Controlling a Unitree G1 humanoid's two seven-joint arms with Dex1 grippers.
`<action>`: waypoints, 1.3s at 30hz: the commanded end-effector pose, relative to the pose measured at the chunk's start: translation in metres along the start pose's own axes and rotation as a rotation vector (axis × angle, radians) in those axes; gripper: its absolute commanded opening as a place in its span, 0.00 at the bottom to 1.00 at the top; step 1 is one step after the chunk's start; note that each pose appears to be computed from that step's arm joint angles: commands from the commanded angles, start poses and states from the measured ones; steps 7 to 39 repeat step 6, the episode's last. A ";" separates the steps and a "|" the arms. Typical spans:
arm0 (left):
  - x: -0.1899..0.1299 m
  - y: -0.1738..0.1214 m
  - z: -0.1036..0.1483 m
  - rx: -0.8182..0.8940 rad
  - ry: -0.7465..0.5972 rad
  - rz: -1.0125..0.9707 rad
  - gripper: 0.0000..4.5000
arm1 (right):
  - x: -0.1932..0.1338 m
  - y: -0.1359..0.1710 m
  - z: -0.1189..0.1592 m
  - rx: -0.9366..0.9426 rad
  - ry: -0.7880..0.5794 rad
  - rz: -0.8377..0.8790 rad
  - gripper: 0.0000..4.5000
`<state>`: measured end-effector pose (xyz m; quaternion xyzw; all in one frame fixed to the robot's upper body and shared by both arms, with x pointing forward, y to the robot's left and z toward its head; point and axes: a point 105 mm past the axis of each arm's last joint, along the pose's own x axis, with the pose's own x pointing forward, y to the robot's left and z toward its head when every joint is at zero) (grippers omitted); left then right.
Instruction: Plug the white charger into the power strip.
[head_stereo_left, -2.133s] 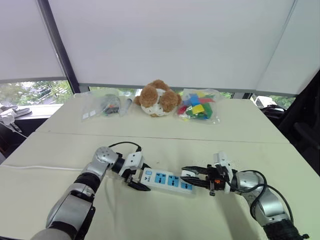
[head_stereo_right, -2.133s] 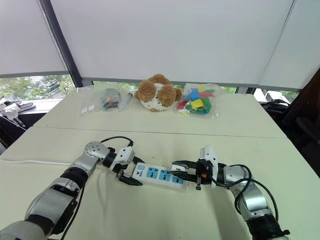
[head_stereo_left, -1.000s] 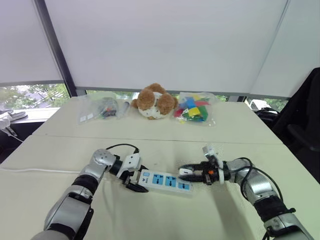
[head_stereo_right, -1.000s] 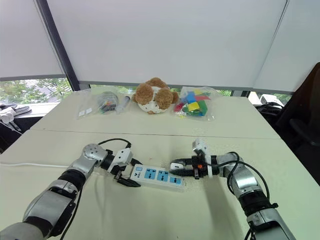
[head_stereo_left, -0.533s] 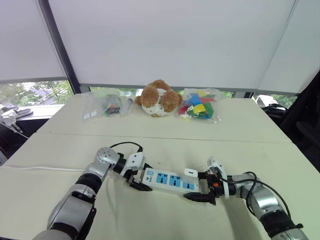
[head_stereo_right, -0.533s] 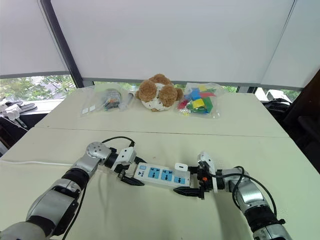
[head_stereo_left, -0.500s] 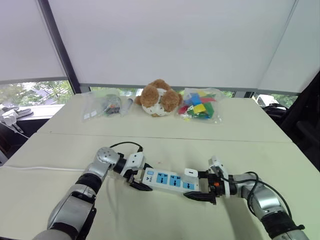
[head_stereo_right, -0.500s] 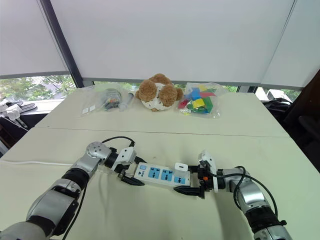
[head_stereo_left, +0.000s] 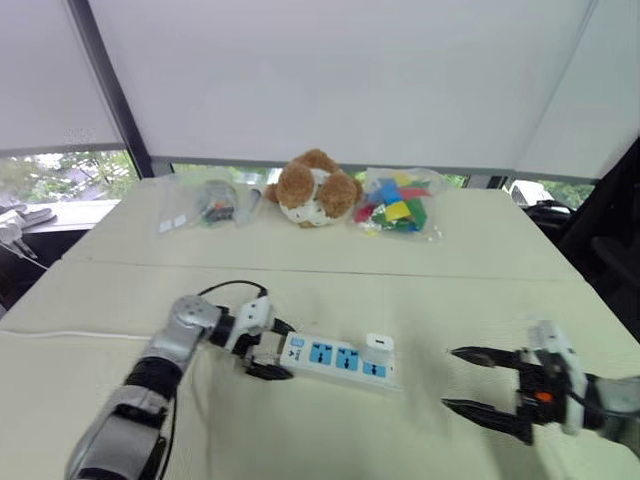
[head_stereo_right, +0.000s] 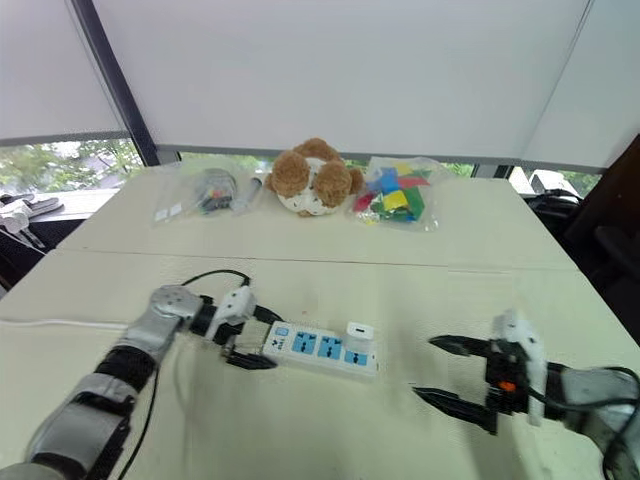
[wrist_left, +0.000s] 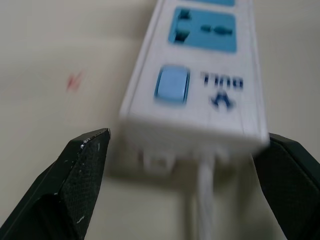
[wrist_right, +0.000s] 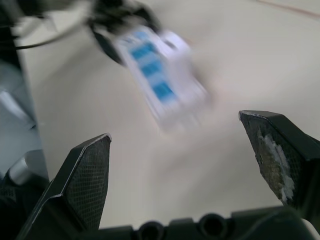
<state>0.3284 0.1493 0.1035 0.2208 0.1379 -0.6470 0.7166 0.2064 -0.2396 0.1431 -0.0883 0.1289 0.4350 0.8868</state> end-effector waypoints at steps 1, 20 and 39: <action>-0.029 -0.003 0.028 -0.060 -0.088 0.100 0.99 | -0.019 -0.006 0.010 0.017 -0.053 -0.112 1.00; -0.060 -0.014 0.017 -0.302 -0.232 0.402 0.99 | -0.036 -0.019 -0.003 0.126 -0.137 -0.308 1.00; -0.060 -0.014 0.017 -0.302 -0.232 0.402 0.99 | -0.036 -0.019 -0.003 0.126 -0.137 -0.308 1.00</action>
